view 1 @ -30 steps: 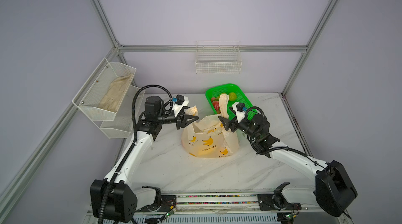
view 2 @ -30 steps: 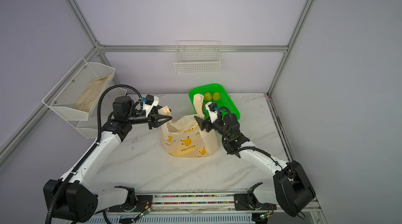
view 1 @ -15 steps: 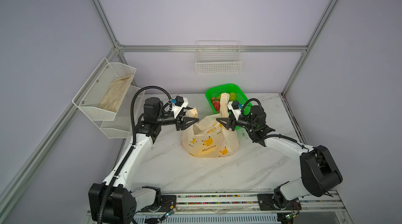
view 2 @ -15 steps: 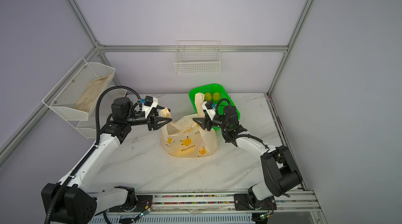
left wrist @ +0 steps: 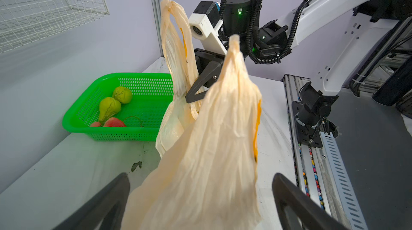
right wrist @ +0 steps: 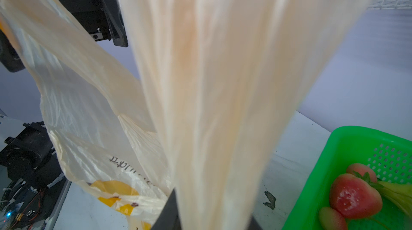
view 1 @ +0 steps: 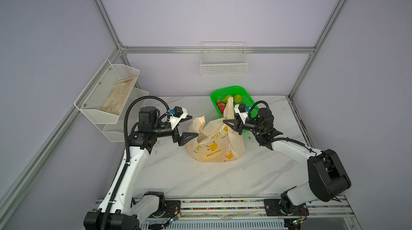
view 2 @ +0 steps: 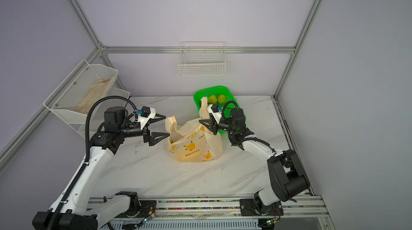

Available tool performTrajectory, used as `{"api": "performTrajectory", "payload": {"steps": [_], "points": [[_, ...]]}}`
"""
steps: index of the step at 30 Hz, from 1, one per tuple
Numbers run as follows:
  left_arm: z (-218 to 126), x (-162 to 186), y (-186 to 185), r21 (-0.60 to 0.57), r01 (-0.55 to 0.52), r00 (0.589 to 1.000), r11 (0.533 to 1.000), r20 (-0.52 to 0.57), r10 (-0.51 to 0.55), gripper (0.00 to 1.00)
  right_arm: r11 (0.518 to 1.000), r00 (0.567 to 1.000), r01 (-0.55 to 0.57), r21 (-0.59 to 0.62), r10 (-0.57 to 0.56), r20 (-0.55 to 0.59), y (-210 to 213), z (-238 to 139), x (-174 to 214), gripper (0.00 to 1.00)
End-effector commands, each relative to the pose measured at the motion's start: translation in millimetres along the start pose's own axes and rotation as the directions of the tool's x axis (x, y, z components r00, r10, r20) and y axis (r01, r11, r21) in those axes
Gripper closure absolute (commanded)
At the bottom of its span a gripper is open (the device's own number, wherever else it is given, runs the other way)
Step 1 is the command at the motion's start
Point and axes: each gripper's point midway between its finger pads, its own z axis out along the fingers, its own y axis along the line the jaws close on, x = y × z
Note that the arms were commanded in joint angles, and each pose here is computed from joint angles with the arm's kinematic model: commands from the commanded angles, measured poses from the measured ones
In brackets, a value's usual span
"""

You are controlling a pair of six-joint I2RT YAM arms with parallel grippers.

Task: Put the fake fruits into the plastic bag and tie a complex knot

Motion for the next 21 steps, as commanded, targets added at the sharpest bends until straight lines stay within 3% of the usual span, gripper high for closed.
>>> {"api": "performTrajectory", "payload": {"steps": [1,5,11,21], "points": [[-14.4,-3.8,-6.5,-0.025,-0.061,0.998,0.998,-0.011,0.061,0.02,0.998,0.998,0.054,-0.012,-0.054,0.043,3.3,-2.0,-19.5,0.74],[-12.4,8.0,11.4,-0.038,-0.061,0.998,0.997,-0.03,0.06,0.07,0.999,0.998,0.053,-0.014,-0.052,0.042,3.0,-1.7,-19.4,0.76],[7.9,4.2,24.3,0.077,-0.011,1.0,0.997,-0.004,0.011,0.2,0.999,0.998,0.053,-0.008,-0.053,0.039,2.6,-2.4,-20.8,0.79],[43.4,-2.4,26.3,0.18,-0.025,1.0,0.983,0.009,0.023,0.2,0.999,0.999,0.034,-0.009,-0.034,0.034,0.5,0.0,-18.2,0.81]]}}
